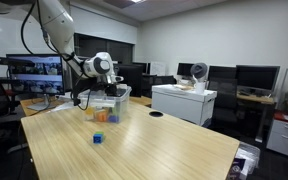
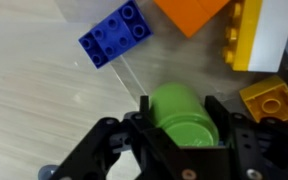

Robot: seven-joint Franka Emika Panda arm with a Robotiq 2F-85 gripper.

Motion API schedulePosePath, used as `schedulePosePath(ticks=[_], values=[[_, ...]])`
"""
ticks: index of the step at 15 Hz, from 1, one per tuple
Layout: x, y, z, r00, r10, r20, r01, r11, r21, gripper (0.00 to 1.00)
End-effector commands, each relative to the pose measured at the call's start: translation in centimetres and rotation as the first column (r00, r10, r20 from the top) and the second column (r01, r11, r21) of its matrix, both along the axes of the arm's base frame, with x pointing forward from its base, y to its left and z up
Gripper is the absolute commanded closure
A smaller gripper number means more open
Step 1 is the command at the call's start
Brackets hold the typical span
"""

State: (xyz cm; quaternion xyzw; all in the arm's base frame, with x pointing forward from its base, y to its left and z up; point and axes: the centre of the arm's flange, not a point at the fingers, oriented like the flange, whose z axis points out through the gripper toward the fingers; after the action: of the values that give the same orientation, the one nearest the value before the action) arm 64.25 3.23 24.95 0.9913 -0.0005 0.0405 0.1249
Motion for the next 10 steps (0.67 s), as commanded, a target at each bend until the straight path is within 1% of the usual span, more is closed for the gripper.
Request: schedulePosePath(ticks=[1, 5, 10], values=[[-0.2, -0.1, -0.1, 0.999, 0.035, 0.009, -0.035, 0.999, 0.01, 0.68], [-1.2, 0.4, 1.7, 0.999, 0.038, 0.03, -0.039, 0.999, 0.026, 0.68], [-3.6, 1.4, 7.9, 0.999, 0.029, 0.028, -0.031, 0.998, 0.051, 0.68]])
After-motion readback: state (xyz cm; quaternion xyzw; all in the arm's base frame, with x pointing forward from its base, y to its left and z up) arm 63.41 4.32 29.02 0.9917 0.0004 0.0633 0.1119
